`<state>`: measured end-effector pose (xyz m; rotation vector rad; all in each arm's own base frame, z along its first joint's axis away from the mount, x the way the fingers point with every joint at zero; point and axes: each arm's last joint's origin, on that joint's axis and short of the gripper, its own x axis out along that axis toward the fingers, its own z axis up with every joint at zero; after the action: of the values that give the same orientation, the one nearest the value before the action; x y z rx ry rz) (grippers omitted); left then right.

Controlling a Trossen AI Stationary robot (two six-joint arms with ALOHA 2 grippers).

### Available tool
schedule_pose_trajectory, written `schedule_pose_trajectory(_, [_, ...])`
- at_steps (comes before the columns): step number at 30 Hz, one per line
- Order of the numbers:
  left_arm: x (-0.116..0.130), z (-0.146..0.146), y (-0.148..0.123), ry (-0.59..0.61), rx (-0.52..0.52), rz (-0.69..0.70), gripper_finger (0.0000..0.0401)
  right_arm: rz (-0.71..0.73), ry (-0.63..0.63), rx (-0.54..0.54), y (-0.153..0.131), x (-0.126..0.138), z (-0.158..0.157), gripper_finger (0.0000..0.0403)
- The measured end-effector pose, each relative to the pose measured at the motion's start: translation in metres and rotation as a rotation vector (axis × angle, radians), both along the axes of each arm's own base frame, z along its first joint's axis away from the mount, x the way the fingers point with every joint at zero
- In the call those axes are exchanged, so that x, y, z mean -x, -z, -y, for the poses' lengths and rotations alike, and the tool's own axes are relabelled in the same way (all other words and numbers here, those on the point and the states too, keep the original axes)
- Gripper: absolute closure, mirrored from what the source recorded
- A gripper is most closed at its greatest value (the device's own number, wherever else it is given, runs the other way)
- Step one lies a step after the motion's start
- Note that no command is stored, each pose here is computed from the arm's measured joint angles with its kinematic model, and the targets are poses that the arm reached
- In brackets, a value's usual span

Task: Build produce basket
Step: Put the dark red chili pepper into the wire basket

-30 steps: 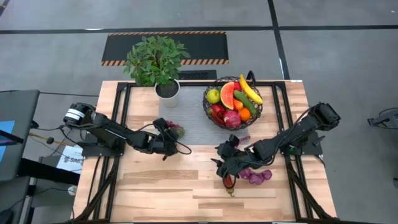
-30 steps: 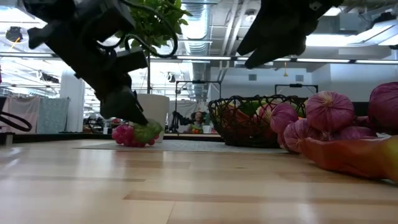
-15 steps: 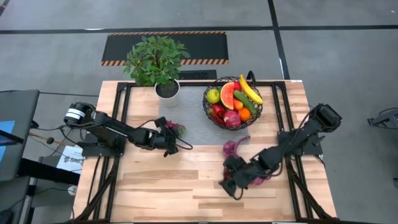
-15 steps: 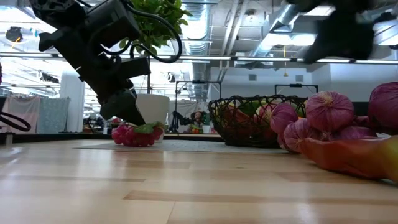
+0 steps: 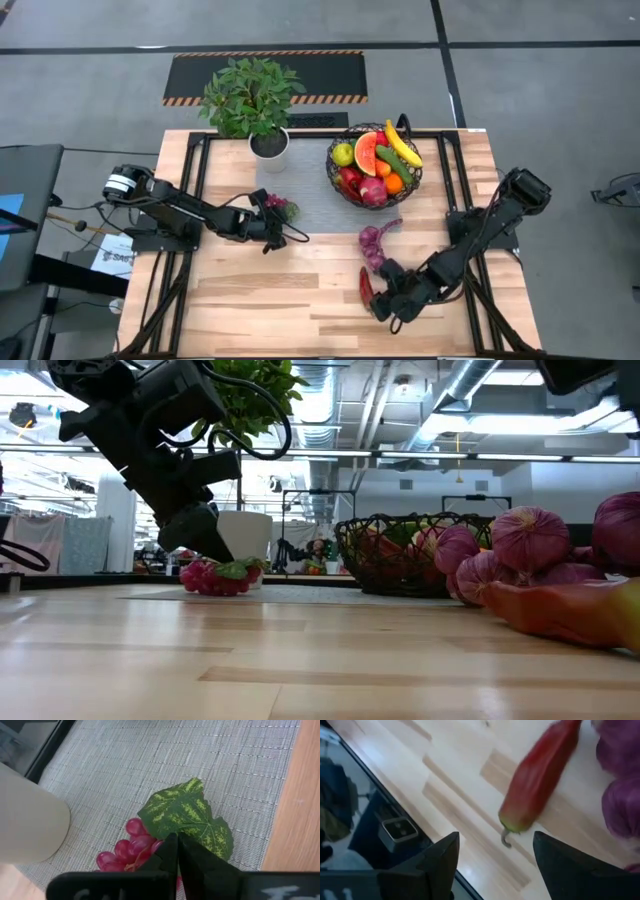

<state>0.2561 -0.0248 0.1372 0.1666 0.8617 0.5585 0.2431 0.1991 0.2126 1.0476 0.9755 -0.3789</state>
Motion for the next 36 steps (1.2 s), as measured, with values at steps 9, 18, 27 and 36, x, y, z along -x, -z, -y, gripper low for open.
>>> schedule_pose_trajectory(9, [0.0,0.0,0.0,-0.011,0.009,0.012,0.0401,-0.021,0.032,0.034,0.016,-0.009,0.0,0.0129])
schedule_pose_trajectory(18, [-0.002,0.001,-0.001,0.0,0.026,0.025,0.0401,-0.11,0.085,0.054,0.046,-0.024,0.004,0.0129])
schedule_pose_trajectory(27, [-0.005,0.001,-0.003,0.006,0.041,0.066,0.0401,-0.183,0.113,0.11,0.043,-0.026,0.012,0.0129])
schedule_pose_trajectory(36, [-0.007,0.002,-0.004,0.014,0.053,0.087,0.0401,-0.216,0.128,0.109,0.05,-0.029,0.014,0.0129])
